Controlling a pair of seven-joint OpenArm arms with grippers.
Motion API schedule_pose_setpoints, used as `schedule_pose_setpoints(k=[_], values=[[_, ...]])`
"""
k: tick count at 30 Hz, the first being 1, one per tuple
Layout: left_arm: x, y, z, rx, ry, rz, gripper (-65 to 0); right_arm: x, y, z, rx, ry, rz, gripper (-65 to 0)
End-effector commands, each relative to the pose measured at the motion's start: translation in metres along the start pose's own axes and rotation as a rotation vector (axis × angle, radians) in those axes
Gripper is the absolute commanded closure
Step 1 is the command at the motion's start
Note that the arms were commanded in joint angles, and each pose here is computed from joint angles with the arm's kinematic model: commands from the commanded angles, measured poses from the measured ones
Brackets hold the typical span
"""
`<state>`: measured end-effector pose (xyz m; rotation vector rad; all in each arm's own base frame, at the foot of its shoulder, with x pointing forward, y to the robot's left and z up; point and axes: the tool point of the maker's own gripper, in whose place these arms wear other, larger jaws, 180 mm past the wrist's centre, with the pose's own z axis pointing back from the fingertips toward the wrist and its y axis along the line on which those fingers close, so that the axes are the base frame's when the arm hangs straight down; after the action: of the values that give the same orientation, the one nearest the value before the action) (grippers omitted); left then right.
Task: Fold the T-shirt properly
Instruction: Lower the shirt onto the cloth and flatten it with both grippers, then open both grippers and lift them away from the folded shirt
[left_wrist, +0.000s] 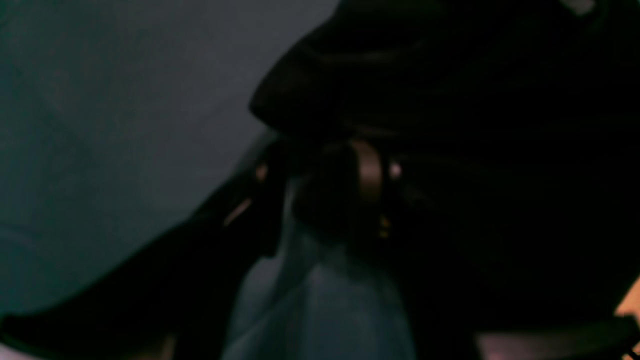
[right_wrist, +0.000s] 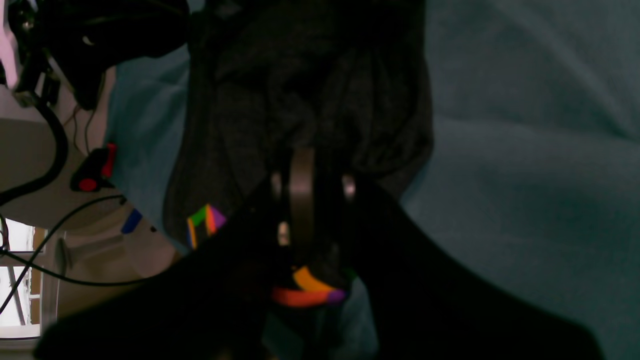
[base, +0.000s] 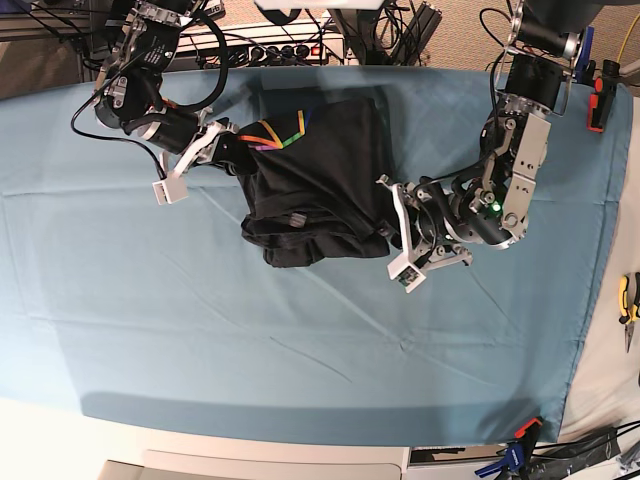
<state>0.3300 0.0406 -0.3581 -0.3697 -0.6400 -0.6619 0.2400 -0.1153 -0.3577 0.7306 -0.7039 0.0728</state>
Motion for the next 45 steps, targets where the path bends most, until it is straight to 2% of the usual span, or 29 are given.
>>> schedule_pose_setpoints(k=[1,5,6,9,10,13,15,20,22,24,25,27,33,38,41,45], values=[[0.019,0.005,0.007,0.011,-0.057,-0.018,-22.0,0.017,0.004,0.002,0.013,-0.054,0.034,-7.6],[0.018,0.006,0.007,0.016,-0.053,-0.021,-22.0,0.012,0.002,0.002,-0.001,-0.027,0.038,-8.3],[0.018,0.006,0.007,0.017,-0.053,-0.021,-22.0,0.011,0.002,0.002,-0.001,-0.017,0.039,-10.9],[0.018,0.006,0.007,0.016,-0.054,-0.021,-22.0,0.007,0.001,0.002,-0.003,0.001,0.070,-25.1],[0.018,0.006,0.007,0.016,-0.054,-0.021,-22.0,0.007,0.001,0.003,-0.004,0.000,0.072,-27.9],[0.018,0.006,0.007,0.016,-0.053,-0.021,-22.0,0.011,0.001,0.003,-0.005,-0.013,0.077,-28.6],[0.018,0.006,0.007,0.016,-0.052,-0.021,-22.0,0.025,0.002,0.008,-0.017,-0.060,0.101,-28.6],[0.017,0.005,0.006,0.015,-0.051,-0.019,-22.0,0.079,-0.003,0.034,-0.144,-0.196,0.232,-28.5],[0.017,0.005,0.006,0.015,-0.050,-0.019,-22.0,0.099,0.002,0.044,-0.164,-0.260,0.271,-28.5],[0.017,0.005,0.006,0.015,-0.051,-0.019,-22.0,0.109,0.010,0.047,-0.150,-0.297,0.294,-25.7],[0.017,0.005,0.006,0.015,-0.051,-0.019,-22.0,0.110,0.015,0.044,-0.126,-0.303,0.296,-19.3],[0.017,0.006,0.006,0.015,-0.052,-0.020,-21.9,0.108,0.025,0.036,-0.086,-0.284,0.310,0.0],[0.018,0.005,0.006,0.015,-0.055,-0.019,-21.9,0.088,0.053,-0.003,0.014,-0.169,0.356,0.0],[0.016,0.008,0.006,0.031,-0.046,-0.028,-21.9,0.047,0.045,-0.040,0.088,-0.021,0.258,0.0],[0.016,0.009,0.006,0.032,-0.046,-0.028,-21.9,0.044,0.032,-0.049,0.063,0.015,0.239,0.0],[0.016,0.008,0.006,0.032,-0.046,-0.028,-21.9,0.069,0.014,-0.052,-0.045,0.014,0.317,0.0]])
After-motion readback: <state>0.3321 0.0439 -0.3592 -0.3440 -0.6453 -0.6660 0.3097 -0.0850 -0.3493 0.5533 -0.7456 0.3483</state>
